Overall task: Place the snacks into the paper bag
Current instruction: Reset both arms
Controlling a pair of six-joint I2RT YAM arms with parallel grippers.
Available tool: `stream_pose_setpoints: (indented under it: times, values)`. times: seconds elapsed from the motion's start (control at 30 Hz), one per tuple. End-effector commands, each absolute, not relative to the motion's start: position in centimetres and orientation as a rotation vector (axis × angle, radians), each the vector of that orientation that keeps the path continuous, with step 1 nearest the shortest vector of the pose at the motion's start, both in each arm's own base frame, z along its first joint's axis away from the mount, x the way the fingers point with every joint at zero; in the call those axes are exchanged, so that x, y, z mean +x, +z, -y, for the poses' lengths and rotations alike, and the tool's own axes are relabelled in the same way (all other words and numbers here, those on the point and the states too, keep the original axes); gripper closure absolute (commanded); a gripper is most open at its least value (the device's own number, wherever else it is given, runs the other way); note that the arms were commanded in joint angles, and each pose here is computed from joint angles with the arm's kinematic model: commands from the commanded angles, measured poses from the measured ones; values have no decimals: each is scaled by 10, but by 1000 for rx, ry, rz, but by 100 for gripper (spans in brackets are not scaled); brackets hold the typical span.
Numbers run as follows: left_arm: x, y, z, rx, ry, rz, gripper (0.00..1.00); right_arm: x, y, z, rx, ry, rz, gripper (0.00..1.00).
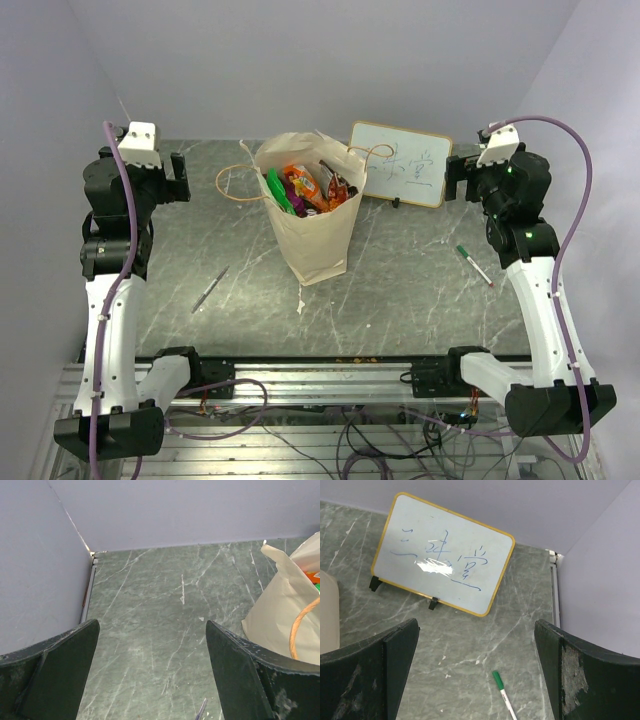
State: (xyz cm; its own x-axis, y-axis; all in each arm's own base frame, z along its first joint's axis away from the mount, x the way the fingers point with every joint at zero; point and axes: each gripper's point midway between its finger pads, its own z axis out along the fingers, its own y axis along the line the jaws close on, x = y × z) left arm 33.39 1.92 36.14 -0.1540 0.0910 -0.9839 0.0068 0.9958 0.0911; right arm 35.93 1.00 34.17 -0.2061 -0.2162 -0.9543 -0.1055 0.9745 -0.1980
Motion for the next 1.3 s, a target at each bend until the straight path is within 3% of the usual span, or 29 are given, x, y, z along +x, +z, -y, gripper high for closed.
stream_pose_setpoints:
  times: [0.0,1.27]
  values:
    - [332,370,-20,78,72,-1708,2,356,343,-7,-238,-117,-1773,0]
    - [334,365,-17,81,55,-1715,2,356,339,-10,-248,-99,-1778,0]
